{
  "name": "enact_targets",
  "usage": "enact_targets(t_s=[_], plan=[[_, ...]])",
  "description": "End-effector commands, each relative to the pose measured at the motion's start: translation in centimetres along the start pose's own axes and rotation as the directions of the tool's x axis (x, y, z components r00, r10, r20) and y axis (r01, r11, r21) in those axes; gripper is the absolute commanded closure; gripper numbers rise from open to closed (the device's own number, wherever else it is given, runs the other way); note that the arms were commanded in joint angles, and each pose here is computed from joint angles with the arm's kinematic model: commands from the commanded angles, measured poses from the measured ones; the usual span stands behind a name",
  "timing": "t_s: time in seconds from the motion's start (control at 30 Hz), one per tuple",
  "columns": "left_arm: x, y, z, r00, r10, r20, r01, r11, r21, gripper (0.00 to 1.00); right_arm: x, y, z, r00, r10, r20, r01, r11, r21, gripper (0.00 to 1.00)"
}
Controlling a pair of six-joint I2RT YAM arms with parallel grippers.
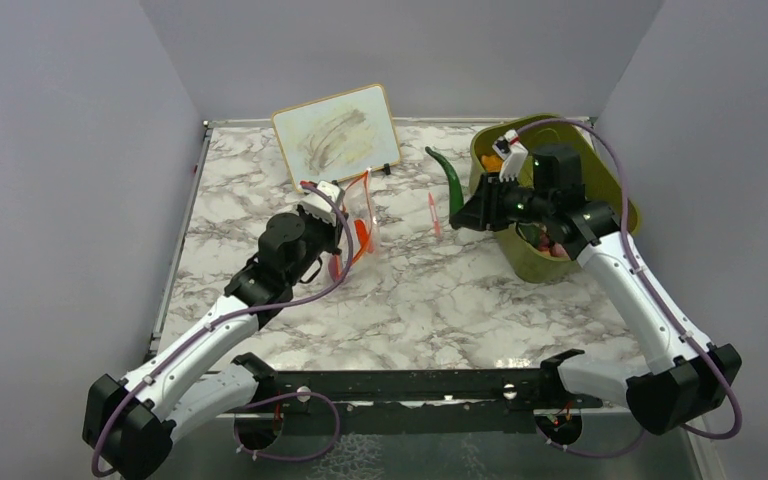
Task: Place the food in the zip-top bag and seal the zipper
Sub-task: Place the fake vegetable in the zipper food storage bag.
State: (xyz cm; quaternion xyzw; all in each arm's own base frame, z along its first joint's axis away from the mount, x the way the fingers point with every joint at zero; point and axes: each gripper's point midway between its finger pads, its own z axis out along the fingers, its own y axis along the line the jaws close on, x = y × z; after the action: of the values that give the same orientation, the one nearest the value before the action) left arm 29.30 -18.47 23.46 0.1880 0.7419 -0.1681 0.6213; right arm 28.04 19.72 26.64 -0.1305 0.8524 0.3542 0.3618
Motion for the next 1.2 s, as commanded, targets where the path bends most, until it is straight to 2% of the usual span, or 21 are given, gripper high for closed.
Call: enact_targets(t_s=[0.0,0.2,0.43,0.73,0.97,1.17], plan=[[-4.1,0.7,0.6,0.993,0.057,0.102,-0.053,0.998,-0.041,1.00,0.1,5.8,-0.2,0.998,0.056,0.025,-0.050,0.975,-0.218,0.89],[-2.2,-1.3,1.0,0.996,-0.077,0.054,0.074,0.996,0.047,1.00,3.0,7.6,1.3,0.978,0.191,-0.088,-0.208,0.940,-0.272,0.89],[-0.1,-3.7,0.8,0.966,-0.258,0.008,0.254,0.956,0.147,1.00,6.4,9.5,2.8,0.932,0.281,-0.231,-0.342,0.891,-0.298,0.89],[1.2,-4.4,1.0,0.956,-0.294,-0.022,0.293,0.940,0.173,1.00,11.1,10.3,5.8,0.866,0.292,-0.405,-0.385,0.908,-0.167,0.85],[1.8,-4.5,0.8,0.954,-0.297,-0.029,0.298,0.938,0.176,1.00,13.0,8.8,6.8,0.829,0.360,-0.429,-0.409,0.912,-0.025,0.85],[1.6,-4.7,0.6,0.959,-0.284,-0.023,0.283,0.939,0.196,1.00,12.7,7.7,7.6,0.806,0.424,-0.412,-0.427,0.900,0.091,0.79]])
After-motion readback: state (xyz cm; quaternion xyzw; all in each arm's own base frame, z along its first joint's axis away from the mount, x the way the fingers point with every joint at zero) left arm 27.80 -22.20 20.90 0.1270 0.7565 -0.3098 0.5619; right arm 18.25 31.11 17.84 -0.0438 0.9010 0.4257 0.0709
